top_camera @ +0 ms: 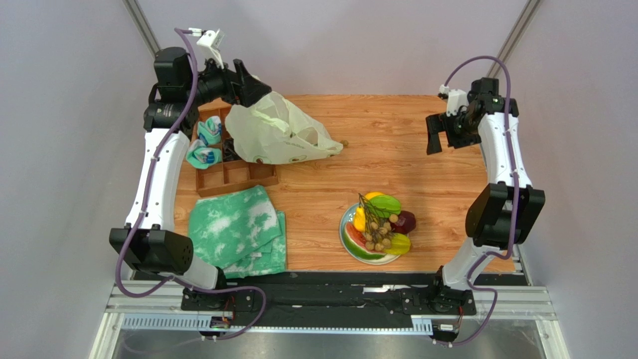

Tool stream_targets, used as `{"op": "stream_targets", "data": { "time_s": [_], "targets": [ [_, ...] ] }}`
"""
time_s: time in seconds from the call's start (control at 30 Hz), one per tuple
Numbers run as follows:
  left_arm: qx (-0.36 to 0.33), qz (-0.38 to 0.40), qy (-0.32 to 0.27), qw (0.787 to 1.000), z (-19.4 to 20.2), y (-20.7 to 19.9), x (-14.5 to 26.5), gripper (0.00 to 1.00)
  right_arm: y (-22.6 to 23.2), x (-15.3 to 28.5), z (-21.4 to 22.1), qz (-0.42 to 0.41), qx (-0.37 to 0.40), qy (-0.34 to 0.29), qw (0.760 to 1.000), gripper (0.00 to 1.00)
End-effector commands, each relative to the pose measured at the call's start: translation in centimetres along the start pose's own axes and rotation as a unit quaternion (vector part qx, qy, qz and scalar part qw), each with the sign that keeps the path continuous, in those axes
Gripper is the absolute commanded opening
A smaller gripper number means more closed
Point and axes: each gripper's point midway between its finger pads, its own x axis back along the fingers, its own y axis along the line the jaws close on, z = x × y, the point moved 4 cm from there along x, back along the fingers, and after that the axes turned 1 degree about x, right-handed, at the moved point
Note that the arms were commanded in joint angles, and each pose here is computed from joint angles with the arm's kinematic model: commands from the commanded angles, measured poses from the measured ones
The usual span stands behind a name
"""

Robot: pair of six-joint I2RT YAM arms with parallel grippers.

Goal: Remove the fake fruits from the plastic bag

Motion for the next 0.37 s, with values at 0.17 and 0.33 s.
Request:
{"op": "stream_targets", "data": {
  "time_s": [0.17, 0.33],
  "targets": [
    [-0.067, -0.052, 0.016, 0.996, 1.4, -1.1, 4.0, 0.96, 1.7, -0.1, 0.0, -0.015, -0.02, -0.011, 1.0, 1.0],
    [-0.084, -0.091, 0.032, 0.992, 3.4, -1.3, 6.2, 0.96, 3.0, 1.5, 0.0, -0.039, -0.005, -0.031, 0.999, 1.0]
  ]
}}
